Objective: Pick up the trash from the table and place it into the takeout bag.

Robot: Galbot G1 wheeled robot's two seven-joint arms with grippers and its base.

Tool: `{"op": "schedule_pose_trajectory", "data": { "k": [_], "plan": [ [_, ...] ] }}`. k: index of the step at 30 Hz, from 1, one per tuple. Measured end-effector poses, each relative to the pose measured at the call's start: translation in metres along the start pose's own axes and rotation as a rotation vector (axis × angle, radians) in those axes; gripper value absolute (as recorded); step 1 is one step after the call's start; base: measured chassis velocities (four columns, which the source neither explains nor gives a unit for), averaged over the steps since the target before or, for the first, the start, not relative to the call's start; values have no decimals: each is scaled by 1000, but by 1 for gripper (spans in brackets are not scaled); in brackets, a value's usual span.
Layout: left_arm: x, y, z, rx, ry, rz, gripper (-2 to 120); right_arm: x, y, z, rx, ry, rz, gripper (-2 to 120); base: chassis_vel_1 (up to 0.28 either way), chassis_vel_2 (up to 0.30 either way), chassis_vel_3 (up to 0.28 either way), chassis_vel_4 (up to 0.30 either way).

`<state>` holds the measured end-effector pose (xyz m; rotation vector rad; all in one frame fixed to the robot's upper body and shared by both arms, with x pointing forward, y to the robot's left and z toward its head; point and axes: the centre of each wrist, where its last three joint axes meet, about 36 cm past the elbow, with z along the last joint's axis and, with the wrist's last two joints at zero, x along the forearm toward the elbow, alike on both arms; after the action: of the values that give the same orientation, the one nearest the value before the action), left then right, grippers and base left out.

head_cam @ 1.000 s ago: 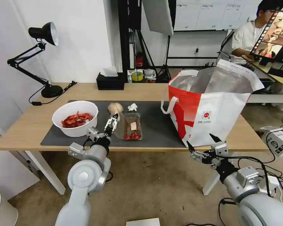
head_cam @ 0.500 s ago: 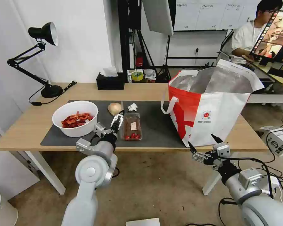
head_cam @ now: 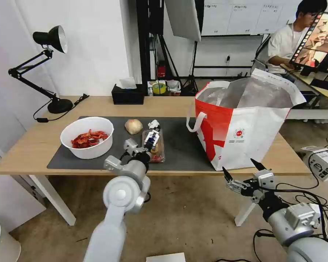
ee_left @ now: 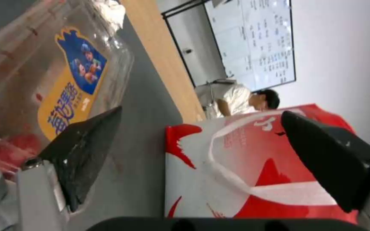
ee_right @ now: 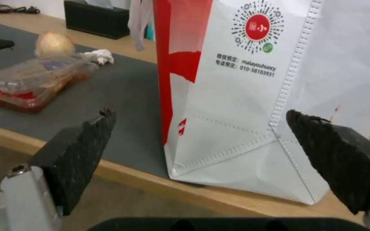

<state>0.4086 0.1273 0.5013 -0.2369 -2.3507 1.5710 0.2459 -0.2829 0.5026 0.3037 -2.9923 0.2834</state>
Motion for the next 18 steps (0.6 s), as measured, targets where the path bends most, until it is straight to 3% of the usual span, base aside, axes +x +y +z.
{"op": "schedule_pose_trajectory", "data": {
  "k": [6,10,12,13,15,16,17,18],
  "plan": [
    [4,4,-9,-118,1,27,99,6,2,-1,1,-5,4,100,0,0,0,0],
    [4,4,-15,-178,8,41,88,8,3,-2,0,-9,4,100,0,0,0,0],
    [0,6,-18,-277,1,55,77,8,4,-3,-1,-12,3,100,0,0,0,0],
    [0,6,-18,-277,1,55,77,8,4,-3,-1,-12,3,100,0,0,0,0],
    [-5,13,-20,-516,-10,74,65,8,4,-4,0,-15,1,100,0,0,0,0],
    [-5,13,-20,-516,-10,74,65,8,4,-4,0,-15,1,100,0,0,0,0],
    [-7,17,-20,-589,-18,74,60,8,4,-4,0,-15,1,100,0,0,0,0],
    [-9,22,-20,-720,-28,79,53,8,4,-4,-11,-15,-2,100,0,0,0,0]
  ]
}}
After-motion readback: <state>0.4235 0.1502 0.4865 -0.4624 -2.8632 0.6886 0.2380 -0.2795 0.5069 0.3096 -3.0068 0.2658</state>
